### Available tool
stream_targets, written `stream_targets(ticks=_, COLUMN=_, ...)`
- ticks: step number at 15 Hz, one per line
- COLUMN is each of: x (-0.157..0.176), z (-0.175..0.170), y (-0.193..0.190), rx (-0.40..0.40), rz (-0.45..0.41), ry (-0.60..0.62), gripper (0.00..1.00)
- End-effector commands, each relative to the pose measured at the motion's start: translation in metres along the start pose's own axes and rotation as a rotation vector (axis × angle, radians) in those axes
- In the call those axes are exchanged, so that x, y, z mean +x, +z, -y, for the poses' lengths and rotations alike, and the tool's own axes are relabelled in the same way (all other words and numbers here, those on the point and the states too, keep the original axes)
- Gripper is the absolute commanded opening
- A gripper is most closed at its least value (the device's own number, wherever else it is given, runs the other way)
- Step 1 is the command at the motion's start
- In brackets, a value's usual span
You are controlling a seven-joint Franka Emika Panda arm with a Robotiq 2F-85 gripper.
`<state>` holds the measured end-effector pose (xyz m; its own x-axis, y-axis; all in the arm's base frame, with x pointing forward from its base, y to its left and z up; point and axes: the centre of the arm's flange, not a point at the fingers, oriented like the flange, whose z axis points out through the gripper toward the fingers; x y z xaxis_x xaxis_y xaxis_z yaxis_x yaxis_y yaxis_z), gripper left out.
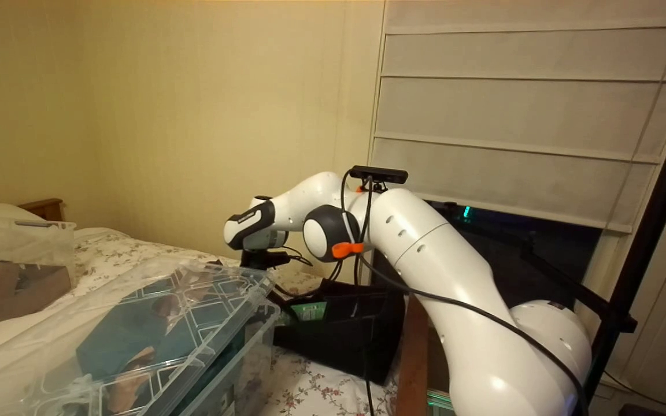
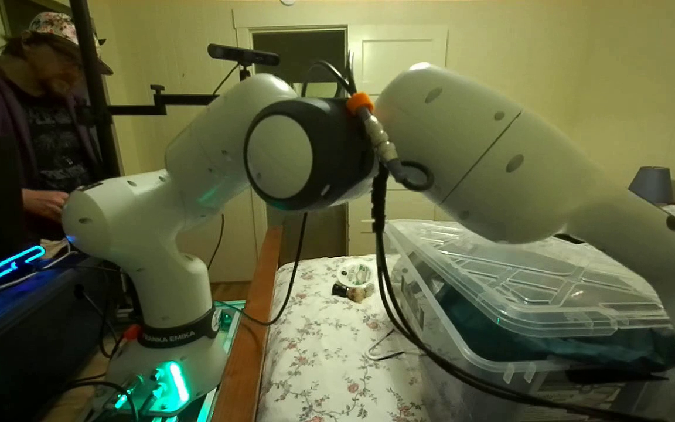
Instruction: Put the black bag on the clear container
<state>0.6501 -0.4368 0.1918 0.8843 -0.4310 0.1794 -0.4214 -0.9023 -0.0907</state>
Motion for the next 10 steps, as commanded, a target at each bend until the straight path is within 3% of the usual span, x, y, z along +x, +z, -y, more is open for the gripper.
stream_targets(ticks=1, x=-0.031, z=0.011, y=-0.072, rx=0.047, rz=-0.084, ry=0.096, gripper=0.00)
stream_targets(ticks=10, x=-0.068, z=0.034, y=-0.214, rx=0.152, rz=-0.364, ry=0.188, gripper=0.00)
